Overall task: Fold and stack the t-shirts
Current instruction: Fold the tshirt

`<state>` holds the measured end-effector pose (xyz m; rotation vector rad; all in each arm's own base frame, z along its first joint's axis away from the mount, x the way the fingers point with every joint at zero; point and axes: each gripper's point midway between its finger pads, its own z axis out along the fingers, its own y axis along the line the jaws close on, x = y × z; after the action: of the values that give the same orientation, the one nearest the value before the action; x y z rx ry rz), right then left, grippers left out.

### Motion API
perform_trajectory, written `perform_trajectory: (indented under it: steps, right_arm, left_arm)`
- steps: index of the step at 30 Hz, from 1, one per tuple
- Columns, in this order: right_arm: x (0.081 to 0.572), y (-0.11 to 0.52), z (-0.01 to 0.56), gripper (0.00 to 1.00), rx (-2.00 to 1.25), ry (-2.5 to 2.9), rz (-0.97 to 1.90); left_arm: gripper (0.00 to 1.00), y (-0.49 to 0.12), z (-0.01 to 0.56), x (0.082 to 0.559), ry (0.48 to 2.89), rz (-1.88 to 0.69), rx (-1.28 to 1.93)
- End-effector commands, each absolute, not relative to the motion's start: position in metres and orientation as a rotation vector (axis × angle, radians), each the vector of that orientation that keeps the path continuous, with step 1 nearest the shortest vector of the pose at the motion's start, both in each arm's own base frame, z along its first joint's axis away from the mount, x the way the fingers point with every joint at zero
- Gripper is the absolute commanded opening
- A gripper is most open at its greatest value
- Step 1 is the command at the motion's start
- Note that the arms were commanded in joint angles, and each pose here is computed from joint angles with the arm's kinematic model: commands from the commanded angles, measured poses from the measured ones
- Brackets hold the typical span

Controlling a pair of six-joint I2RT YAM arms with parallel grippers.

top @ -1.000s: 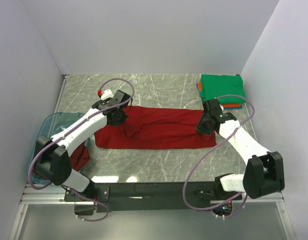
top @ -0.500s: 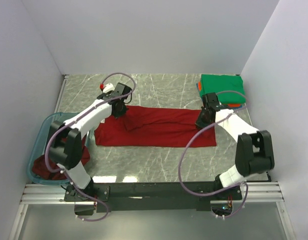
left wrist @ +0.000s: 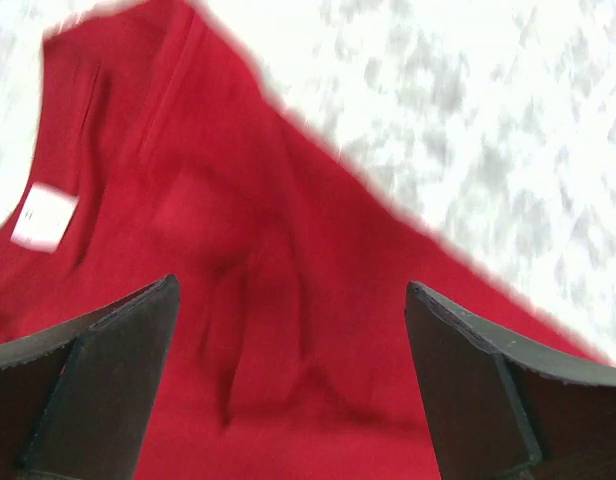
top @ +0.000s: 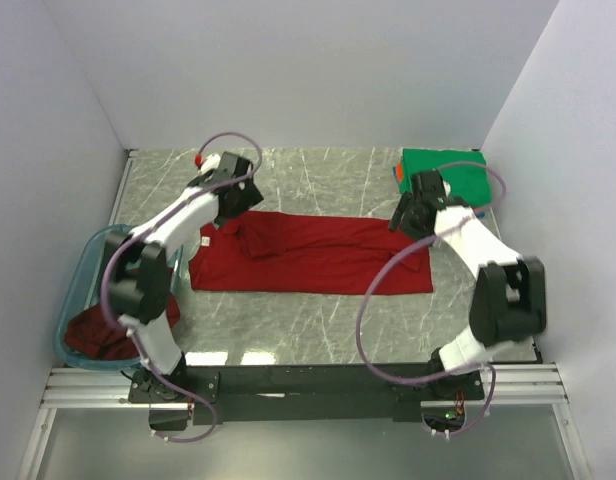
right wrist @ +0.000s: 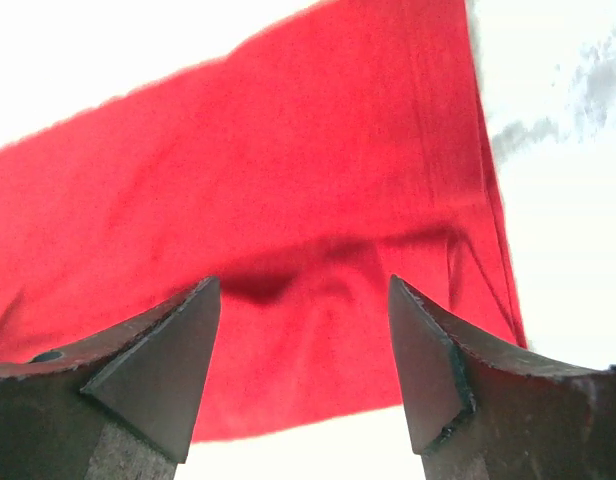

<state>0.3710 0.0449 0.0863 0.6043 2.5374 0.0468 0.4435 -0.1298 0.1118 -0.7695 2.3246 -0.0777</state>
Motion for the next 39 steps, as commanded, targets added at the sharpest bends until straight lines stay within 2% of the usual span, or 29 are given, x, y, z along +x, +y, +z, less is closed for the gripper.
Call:
perform_trajectory:
  steps: [1, 6, 11, 21, 23, 26, 27, 29, 30, 31, 39]
  right_arm:
    - [0.337, 0.052, 0.101, 0.75, 0.510, 2.515, 0.155]
    - [0.309, 0.082, 0.092, 0.80, 0.419, 2.511, 0.406]
    - [0.298, 0.069, 0.067, 0.78, 0.456, 2.538, 0.311]
    - [0.293, 0.061, 0.052, 0.75, 0.519, 2.553, 0.251]
    - [0.292, 0.060, 0.052, 0.75, 0.519, 2.554, 0.249]
    - [0.290, 0.059, 0.052, 0.75, 0.520, 2.550, 0.244]
    - [0.290, 0.059, 0.052, 0.75, 0.524, 2.549, 0.244]
    - [0.291, 0.059, 0.054, 0.75, 0.521, 2.542, 0.246]
    - [0.292, 0.059, 0.055, 0.75, 0.521, 2.538, 0.245]
    - [0.292, 0.059, 0.056, 0.75, 0.522, 2.537, 0.247]
    - [0.294, 0.054, 0.058, 0.75, 0.525, 2.524, 0.216]
  left_arm:
    - [1.00, -0.142, 0.149, 0.410, 2.280, -0.287, -0.740]
    - [1.00, -0.149, 0.115, 0.364, 2.344, -0.398, -0.728]
    - [0.99, -0.160, 0.098, 0.348, 2.377, -0.478, -0.706]
    - [0.59, -0.171, 0.071, 0.360, 2.424, -0.479, -0.713]
    - [0.56, -0.171, 0.064, 0.364, 2.438, -0.452, -0.713]
    - [0.45, -0.170, 0.062, 0.378, 2.447, -0.397, -0.713]
    - [0.32, -0.172, 0.062, 0.381, 2.444, -0.406, -0.708]
    - [0.17, -0.176, 0.057, 0.385, 2.458, -0.405, -0.703]
    - [0.06, -0.178, 0.063, 0.392, 2.448, -0.410, -0.695]
    - [0.02, -0.177, 0.060, 0.394, 2.454, -0.394, -0.697]
    - [0.02, -0.183, 0.073, 0.427, 2.428, -0.354, -0.626]
